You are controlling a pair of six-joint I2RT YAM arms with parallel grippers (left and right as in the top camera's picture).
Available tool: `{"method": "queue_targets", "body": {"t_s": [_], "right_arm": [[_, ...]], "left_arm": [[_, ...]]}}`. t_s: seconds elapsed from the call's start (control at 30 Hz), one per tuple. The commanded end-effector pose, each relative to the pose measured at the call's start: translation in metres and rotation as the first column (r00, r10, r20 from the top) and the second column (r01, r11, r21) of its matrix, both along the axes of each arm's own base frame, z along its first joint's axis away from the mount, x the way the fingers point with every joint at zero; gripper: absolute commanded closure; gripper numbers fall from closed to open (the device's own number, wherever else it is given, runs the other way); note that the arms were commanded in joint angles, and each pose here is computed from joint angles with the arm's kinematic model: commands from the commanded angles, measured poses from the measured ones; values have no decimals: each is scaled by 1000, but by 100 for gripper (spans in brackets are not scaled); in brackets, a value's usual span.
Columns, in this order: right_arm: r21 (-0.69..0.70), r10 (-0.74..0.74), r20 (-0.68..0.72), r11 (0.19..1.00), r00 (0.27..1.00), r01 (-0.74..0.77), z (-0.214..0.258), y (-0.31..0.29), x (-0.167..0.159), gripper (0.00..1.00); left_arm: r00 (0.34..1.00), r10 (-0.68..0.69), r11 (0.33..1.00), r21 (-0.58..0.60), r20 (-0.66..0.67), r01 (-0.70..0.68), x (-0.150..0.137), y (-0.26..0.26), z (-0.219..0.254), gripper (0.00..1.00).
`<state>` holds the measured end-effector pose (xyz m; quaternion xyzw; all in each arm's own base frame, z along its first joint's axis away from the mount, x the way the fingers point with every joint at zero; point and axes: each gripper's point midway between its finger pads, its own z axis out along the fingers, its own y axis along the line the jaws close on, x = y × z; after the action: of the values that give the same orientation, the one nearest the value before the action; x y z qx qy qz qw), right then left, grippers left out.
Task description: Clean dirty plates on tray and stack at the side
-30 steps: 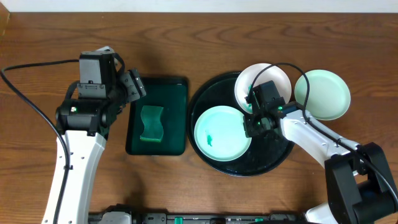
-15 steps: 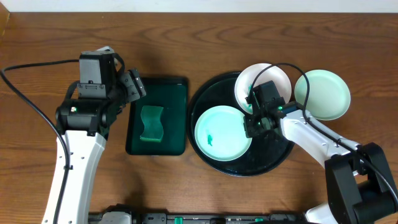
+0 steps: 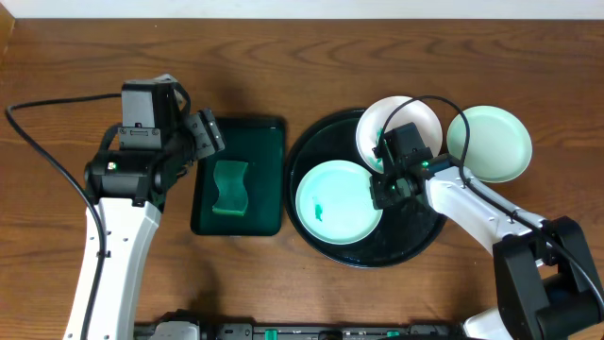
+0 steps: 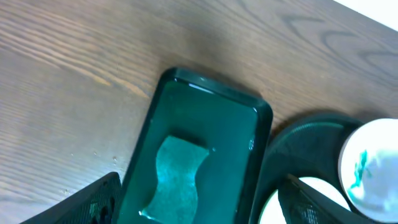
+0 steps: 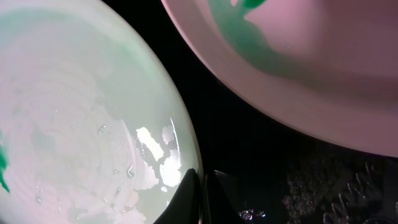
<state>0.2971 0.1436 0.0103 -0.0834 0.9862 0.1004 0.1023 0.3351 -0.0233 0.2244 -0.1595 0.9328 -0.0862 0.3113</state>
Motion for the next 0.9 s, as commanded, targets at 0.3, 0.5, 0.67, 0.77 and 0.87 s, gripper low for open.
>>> {"method": "queue_targets", "body": {"t_s": [0.3, 0.5, 0.67, 0.77, 0.87], "right_arm": [[-78, -29, 14, 997, 999, 30, -3, -15, 2, 99], [-78, -30, 12, 996, 999, 30, -3, -15, 1, 99], [-77, -30, 15, 997, 999, 31, -3, -15, 2, 99], [-77, -28, 16, 997, 999, 30, -3, -15, 2, 99], [-76, -29, 17, 997, 999, 30, -3, -15, 2, 99]], "left_arm": [[971, -52, 997, -68, -234, 37, -48, -12, -39, 20], [954, -53, 997, -71, -294, 34, -58, -12, -59, 20], [944, -66, 995, -91, -323, 38, -65, -15, -65, 20], [942, -66, 995, -90, -329, 38, -66, -15, -67, 21], [940, -58, 996, -78, -337, 33, -67, -13, -73, 26]]}}
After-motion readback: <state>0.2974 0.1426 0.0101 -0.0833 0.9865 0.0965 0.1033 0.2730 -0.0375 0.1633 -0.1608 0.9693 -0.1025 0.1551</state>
